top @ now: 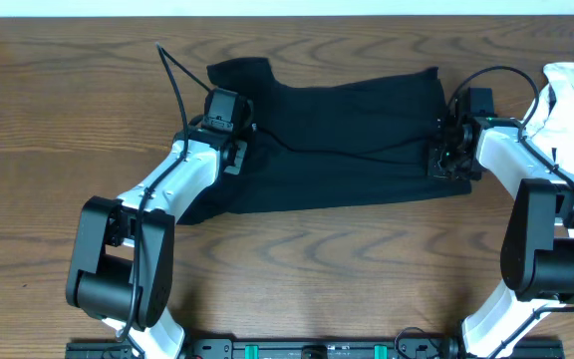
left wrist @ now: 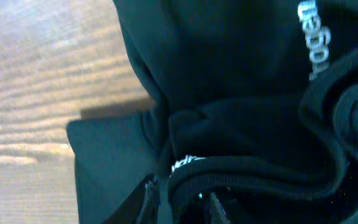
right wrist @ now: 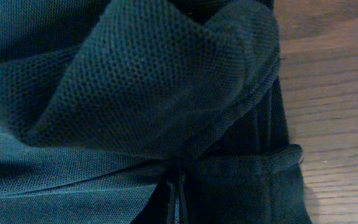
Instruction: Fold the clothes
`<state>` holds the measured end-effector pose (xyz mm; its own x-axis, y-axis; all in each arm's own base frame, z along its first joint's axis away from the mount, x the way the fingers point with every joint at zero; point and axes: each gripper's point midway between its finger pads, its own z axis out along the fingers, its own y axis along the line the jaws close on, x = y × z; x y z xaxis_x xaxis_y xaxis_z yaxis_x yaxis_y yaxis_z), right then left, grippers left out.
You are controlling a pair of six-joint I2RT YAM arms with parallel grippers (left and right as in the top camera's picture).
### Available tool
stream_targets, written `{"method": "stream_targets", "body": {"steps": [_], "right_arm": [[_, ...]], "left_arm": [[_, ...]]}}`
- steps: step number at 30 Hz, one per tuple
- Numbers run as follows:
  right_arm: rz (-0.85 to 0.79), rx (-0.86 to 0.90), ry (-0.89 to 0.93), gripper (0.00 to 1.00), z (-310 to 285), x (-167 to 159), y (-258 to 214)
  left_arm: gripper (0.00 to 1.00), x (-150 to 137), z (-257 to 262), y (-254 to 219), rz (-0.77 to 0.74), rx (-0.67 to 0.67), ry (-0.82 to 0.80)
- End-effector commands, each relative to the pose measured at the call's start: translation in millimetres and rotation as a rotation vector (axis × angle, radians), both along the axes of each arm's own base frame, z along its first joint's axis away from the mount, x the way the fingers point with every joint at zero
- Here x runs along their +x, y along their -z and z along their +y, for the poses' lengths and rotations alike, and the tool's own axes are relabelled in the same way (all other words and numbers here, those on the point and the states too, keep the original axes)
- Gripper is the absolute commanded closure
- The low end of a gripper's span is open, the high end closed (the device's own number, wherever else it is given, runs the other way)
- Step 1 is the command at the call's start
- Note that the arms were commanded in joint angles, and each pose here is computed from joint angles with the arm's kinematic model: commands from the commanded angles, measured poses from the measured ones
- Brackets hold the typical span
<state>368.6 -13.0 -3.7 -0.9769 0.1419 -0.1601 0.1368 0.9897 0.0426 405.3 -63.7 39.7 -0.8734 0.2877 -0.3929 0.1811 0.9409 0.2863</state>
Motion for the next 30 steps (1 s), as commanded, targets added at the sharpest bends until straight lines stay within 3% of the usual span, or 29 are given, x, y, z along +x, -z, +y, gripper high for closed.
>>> {"method": "stream_targets", "body": {"steps": [1,18,27,30], "right_arm": [[0.07,-0.052,0.036,0.96,-17.3,-17.2,20.1],[0.062,-0.052,0.036,0.97,-17.4,-15.3,19.9],[0.058,-0.052,0.036,0.96,-17.4,-14.3,19.8],[0.059,-0.052,0.036,0.96,-17.4,-14.5,19.9]], "left_arm": [[0.74,5.8,4.7,-0.8,-0.028,0.026,-0.014],[0.73,45.9,0.6,-26.5,-0.22,-0.036,-0.046],[0.73,1.6,2.6,-38.1,-0.057,-0.079,-0.074],[0.62,-8.3,4.8,-29.9,0.0,-0.045,-0.033]]}}
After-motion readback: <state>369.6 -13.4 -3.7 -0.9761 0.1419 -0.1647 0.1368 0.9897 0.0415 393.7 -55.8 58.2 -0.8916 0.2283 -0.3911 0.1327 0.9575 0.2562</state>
